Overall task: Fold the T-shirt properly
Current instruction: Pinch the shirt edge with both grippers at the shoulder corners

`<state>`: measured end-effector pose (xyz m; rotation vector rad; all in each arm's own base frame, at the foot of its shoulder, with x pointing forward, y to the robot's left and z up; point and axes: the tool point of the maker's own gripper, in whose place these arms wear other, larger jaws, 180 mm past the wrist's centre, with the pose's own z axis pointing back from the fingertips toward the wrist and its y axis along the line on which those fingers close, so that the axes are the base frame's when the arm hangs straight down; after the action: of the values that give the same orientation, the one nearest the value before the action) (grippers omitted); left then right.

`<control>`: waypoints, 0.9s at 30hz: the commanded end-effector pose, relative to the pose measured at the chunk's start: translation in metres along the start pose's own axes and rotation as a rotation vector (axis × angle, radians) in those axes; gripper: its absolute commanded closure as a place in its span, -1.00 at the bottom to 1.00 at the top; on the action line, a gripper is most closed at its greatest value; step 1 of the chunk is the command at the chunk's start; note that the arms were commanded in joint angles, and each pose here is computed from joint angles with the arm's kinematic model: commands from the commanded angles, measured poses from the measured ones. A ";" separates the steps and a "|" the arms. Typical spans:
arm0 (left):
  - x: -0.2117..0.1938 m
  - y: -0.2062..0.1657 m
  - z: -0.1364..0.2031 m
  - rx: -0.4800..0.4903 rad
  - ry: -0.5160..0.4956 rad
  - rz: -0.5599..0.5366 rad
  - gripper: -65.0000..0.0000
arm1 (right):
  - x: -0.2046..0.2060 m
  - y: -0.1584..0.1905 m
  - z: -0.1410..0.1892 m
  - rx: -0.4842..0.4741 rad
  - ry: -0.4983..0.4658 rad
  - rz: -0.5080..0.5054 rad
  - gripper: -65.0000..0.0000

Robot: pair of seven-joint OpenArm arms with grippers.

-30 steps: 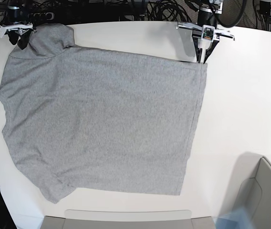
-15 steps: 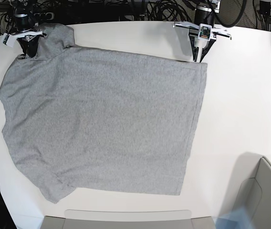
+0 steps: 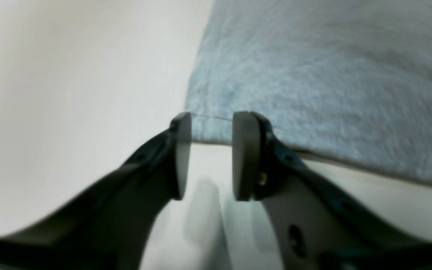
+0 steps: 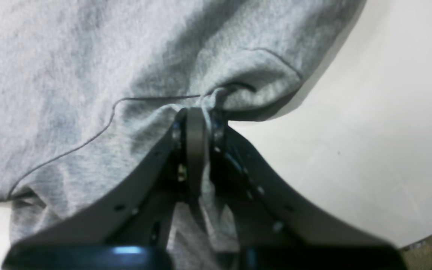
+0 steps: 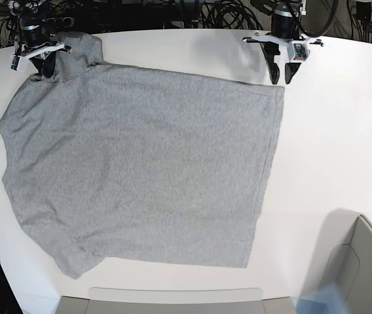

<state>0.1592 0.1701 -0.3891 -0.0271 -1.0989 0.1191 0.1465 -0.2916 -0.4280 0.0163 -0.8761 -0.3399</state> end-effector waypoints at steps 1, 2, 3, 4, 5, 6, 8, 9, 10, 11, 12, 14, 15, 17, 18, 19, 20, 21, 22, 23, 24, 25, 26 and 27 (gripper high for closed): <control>0.015 0.009 -0.002 0.012 -0.002 0.042 0.28 | -0.043 -0.008 0.008 -0.030 0.211 0.066 1.00; 0.010 0.016 -0.003 0.021 0.073 0.094 0.24 | -0.043 -0.008 0.008 -0.030 0.211 0.066 1.00; 0.004 0.018 -0.005 0.019 0.143 0.143 0.22 | -0.043 -0.008 0.008 -0.029 0.212 0.067 1.00; 0.003 0.017 -0.009 0.011 0.184 0.192 0.21 | -0.044 -0.008 0.009 -0.030 0.214 0.067 1.00; 0.003 0.016 -0.015 0.001 0.224 0.244 0.21 | -0.044 -0.008 0.009 -0.028 0.214 0.067 1.00; 0.002 0.018 -0.020 -0.001 0.257 0.290 0.21 | -0.045 -0.009 0.009 -0.030 0.215 0.067 1.00; 0.001 0.025 -0.026 0.002 0.310 0.373 0.20 | -0.045 -0.009 0.010 -0.031 0.215 0.068 1.00; -0.002 0.027 -0.028 0.000 0.334 0.399 0.20 | -0.045 -0.009 0.010 -0.032 0.215 0.067 1.00; -0.004 0.028 -0.030 -0.005 0.361 0.426 0.20 | -0.045 -0.009 0.010 -0.032 0.215 0.067 1.00; -0.008 0.028 -0.031 -0.010 0.385 0.452 0.20 | -0.045 -0.010 0.010 -0.033 0.217 0.068 1.00; -0.012 0.027 -0.033 -0.018 0.413 0.478 0.20 | -0.045 -0.010 0.010 -0.033 0.217 0.068 1.00; -0.016 0.016 -0.038 -0.072 0.457 0.497 0.20 | -0.045 -0.010 0.010 -0.033 0.216 0.069 1.00; -0.019 0.010 -0.040 -0.108 0.479 0.490 0.20 | -0.043 -0.010 0.011 -0.035 0.211 0.073 1.00; -0.025 0.001 -0.045 -0.157 0.511 0.490 0.20 | -0.034 -0.010 0.012 -0.041 0.194 0.089 1.00; -0.032 0.000 -0.047 -0.152 0.526 0.509 0.21 | -0.031 -0.011 0.012 -0.043 0.188 0.096 1.00; -0.038 0.001 -0.050 -0.142 0.537 0.523 0.21 | -0.029 -0.011 0.013 -0.044 0.184 0.100 1.00; -0.043 0.003 -0.053 -0.133 0.546 0.534 0.21 | -0.029 -0.011 0.013 -0.045 0.182 0.101 1.00; -0.047 0.004 -0.054 -0.129 0.557 0.540 0.21 | -0.028 -0.011 0.013 -0.045 0.180 0.103 1.00; -0.050 0.004 -0.056 -0.126 0.565 0.544 0.21 | -0.027 -0.011 0.013 -0.046 0.179 0.104 1.00; -0.051 0.004 -0.056 -0.126 0.568 0.549 0.24 | -0.027 -0.011 0.013 -0.046 0.179 0.104 1.00; -0.050 0.004 -0.057 -0.128 0.565 0.550 0.29 | -0.027 -0.010 0.013 -0.045 0.176 0.104 1.00; -0.049 0.004 -0.057 -0.128 0.563 0.551 0.39 | -0.025 -0.010 0.012 -0.045 0.170 0.104 1.00; -0.047 0.004 -0.058 -0.128 0.556 0.550 0.50 | -0.022 -0.010 0.011 -0.045 0.160 0.107 1.00; -0.046 0.005 -0.058 -0.127 0.551 0.552 0.64 | -0.018 -0.010 0.012 -0.047 0.151 0.114 1.00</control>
<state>0.2044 0.1694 -0.4471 -0.4923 -0.5866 0.5122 0.1444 -0.2955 -0.4204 -0.0343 -0.8388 -0.2852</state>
